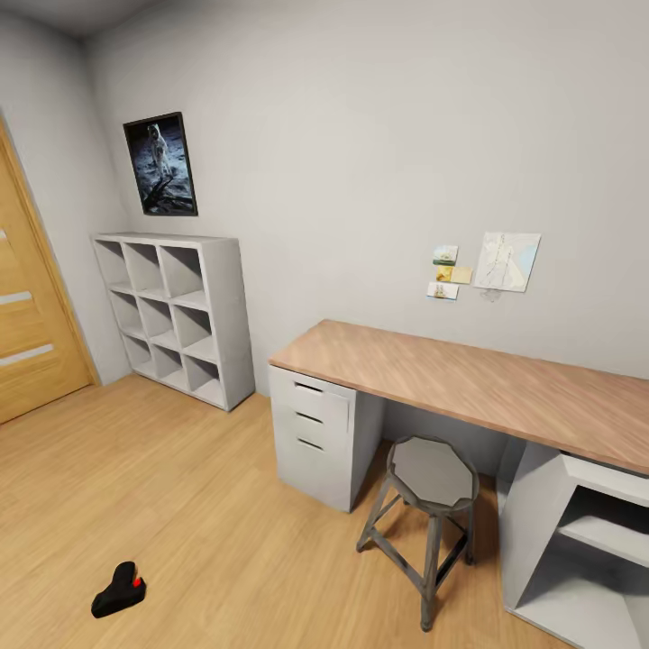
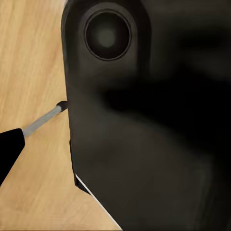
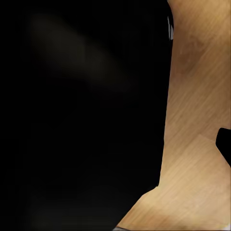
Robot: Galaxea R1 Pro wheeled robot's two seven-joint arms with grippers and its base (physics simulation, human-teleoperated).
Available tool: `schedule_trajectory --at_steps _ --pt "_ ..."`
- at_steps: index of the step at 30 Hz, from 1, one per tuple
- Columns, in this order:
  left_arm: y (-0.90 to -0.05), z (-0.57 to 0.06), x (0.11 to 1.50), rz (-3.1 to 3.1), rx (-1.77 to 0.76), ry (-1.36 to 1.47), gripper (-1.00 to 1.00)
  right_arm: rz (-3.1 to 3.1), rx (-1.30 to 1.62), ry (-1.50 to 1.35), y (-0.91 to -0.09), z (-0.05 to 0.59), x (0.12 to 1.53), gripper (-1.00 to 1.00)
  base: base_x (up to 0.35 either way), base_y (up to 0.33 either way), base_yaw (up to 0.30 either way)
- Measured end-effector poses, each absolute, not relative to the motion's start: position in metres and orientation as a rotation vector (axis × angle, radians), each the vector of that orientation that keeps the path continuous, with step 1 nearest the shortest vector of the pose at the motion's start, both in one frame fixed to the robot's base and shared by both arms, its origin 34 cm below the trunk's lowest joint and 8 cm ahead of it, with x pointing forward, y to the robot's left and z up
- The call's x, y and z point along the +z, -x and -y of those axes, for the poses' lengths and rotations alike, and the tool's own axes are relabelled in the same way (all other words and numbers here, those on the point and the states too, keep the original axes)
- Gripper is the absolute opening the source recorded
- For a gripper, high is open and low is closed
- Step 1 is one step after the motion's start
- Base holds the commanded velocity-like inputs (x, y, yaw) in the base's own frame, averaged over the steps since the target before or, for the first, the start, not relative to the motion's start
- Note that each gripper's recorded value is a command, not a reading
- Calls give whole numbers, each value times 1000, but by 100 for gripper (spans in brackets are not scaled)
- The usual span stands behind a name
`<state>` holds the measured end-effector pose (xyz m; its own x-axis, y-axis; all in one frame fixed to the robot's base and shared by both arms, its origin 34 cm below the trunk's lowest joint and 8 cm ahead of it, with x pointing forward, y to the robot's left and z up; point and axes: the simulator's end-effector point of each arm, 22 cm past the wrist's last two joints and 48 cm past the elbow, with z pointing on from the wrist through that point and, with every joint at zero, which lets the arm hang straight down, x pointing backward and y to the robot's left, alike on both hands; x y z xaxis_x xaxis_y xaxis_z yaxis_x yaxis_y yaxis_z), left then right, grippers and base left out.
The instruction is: Attach the digital camera to the camera tripod in the bedroom.
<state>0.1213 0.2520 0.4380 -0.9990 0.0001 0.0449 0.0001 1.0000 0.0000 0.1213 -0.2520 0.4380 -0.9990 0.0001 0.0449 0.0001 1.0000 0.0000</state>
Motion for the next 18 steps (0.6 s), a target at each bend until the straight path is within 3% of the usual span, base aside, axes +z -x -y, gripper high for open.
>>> schedule_trajectory --at_steps 18 --pt "-110 -257 439 3084 -5 9 100 3136 -10 2 -146 245 437 100 0 0 0"
